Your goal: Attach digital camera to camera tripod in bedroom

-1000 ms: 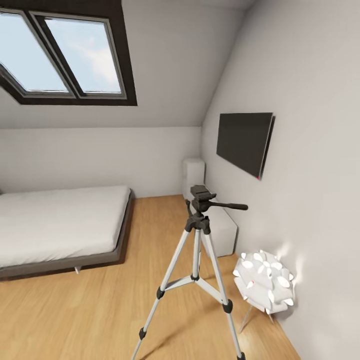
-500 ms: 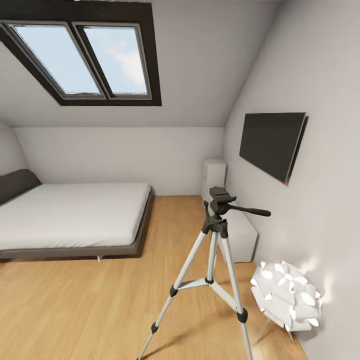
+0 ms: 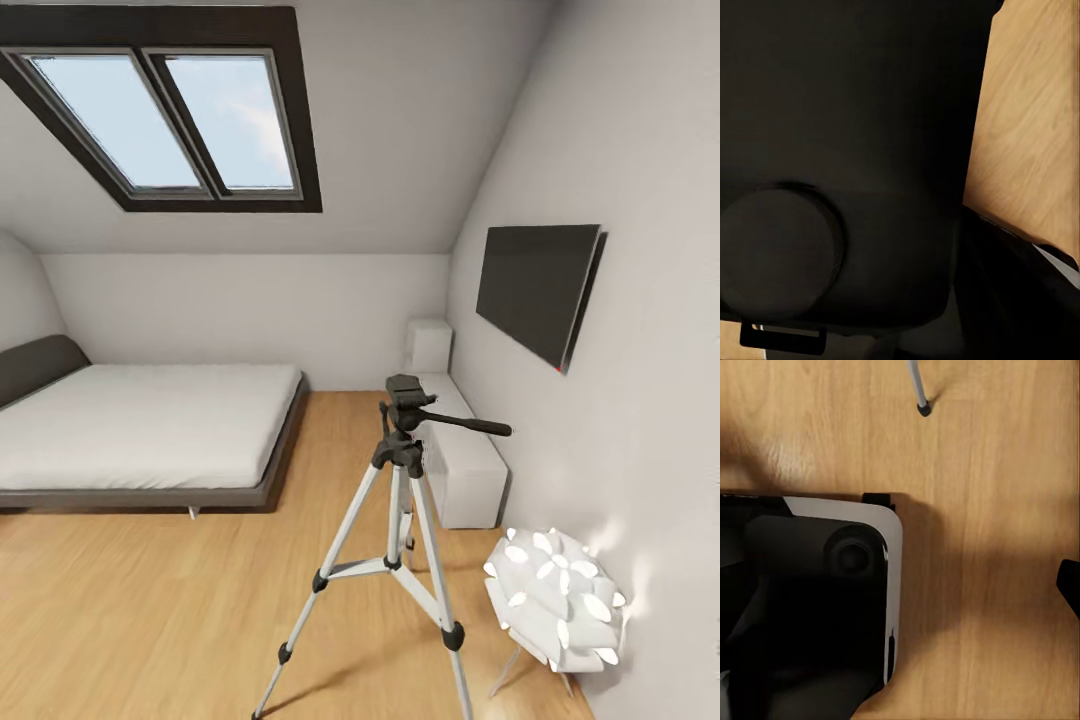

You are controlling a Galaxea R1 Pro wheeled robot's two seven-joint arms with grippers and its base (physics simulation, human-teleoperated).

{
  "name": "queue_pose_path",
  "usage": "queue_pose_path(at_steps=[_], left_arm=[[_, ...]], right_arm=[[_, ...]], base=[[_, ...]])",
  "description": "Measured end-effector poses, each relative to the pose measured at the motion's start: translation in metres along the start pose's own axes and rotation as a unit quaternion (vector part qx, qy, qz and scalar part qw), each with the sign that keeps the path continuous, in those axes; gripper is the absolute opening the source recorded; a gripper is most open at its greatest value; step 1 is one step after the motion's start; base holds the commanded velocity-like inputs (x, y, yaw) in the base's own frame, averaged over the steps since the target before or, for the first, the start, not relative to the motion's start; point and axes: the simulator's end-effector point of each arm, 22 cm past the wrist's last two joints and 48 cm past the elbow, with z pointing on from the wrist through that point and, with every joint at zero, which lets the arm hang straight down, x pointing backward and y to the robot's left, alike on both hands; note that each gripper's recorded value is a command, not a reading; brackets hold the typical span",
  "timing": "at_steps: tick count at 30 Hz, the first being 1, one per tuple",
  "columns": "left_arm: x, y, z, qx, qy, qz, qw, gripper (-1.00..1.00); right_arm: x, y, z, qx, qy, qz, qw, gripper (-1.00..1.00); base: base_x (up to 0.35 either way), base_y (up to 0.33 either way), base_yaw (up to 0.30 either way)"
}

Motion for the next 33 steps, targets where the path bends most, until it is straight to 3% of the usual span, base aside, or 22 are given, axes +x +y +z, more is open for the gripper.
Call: queue_pose_path(at_steps=[7,19,27,33], left_arm=[[-0.0001,0.0002,0.0000,0.000,0.000,0.000,1.0000,-1.00],[-0.0012,0.0020,0.0000,-0.001,-0.001,-0.001,1.0000,-1.00],[-0.0018,0.0028,-0.0001,-0.001,-0.001,0.000,1.0000,-1.00],[-0.0014,0.0023,0.0000,-0.001,-0.001,-0.001,1.0000,-1.00]], right_arm=[[0.0000,-0.0013,-0.0001,0.001,0.000,0.000,1.0000,1.00],[-0.0001,-0.0005,-0.0001,0.000,0.000,-0.001,1.0000,1.00],[0.0001,0.0046,0.0003,-0.005,0.000,-0.001,1.0000,1.00],[0.0001,0.0040,0.0003,-0.005,0.000,-0.001,1.0000,1.00]], base=[[0.000,-0.254,0.000],[0.006,-0.037,0.000],[0.171,-0.133,0.002],[0.032,-0.025,0.144]])
